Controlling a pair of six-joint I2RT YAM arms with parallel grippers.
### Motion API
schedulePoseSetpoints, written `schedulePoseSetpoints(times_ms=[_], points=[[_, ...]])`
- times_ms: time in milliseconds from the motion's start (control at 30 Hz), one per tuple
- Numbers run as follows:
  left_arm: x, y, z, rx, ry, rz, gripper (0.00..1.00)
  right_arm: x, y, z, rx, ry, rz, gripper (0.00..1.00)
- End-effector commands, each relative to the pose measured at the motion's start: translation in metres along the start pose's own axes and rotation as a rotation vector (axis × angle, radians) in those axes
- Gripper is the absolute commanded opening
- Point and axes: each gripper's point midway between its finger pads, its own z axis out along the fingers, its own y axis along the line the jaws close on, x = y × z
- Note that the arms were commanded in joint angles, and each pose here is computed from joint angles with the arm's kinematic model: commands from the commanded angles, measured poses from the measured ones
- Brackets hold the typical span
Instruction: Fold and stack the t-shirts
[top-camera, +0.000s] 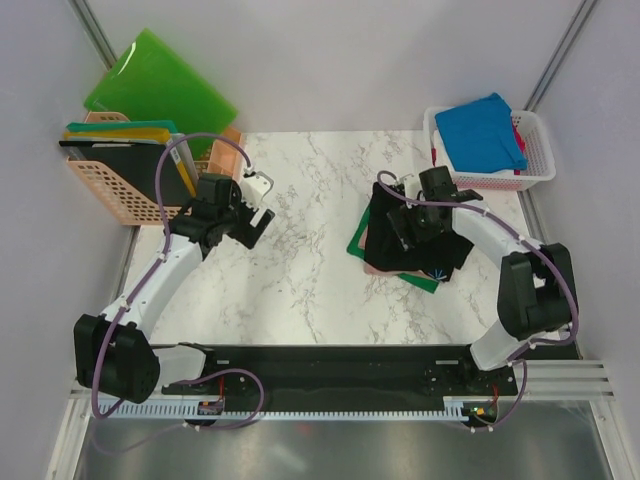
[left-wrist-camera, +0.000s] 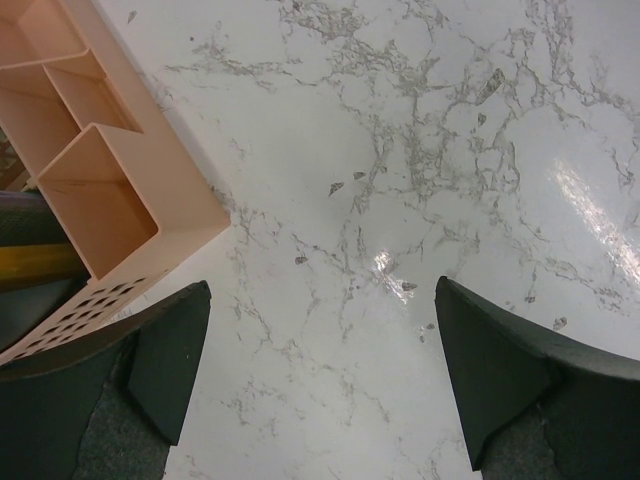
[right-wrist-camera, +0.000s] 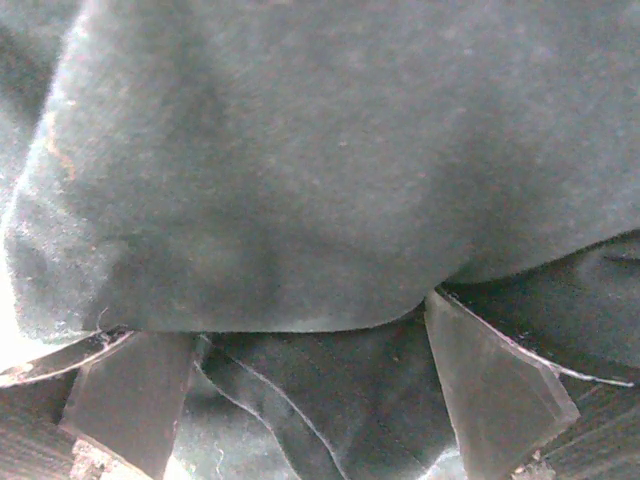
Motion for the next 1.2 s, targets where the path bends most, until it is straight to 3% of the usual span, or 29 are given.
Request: schedulePoseSetpoints(times_ms=[0,333,533,767,967,1167], points=[[-0.008,-0.002,-0.003,0.017,-0.042,-0.024,1.00,0.078,-0.010,-0.027,0.008,0.232,0.075,0.98],[-0.011,-0.007,0.004,0.050,-0.040,-0.031,1.00,0.100,-0.093,-0.064,0.173,0.197,0.203,0.98],[-0.008,-0.007,0.003,0.046,-0.037,-0.031,1.00,0.075,-0.140,-0.073,0.293,0.141,0.185,0.98],[-0.005,-0.006,-0.003,0.028,-0.040,-0.026,1.00,0.017,-0.210,-0.088,0.437,0.033,0.209,0.98],[-0.002,-0.006,-0.005,0.025,-0.033,-0.028,1.00,-0.006,-0.227,-0.089,0.456,-0.006,0.244,0.98],[-0.001,-0.007,-0.003,0.033,-0.030,-0.023,1.00,-0.008,-0.203,-0.085,0.343,-0.062,0.246,0.98]])
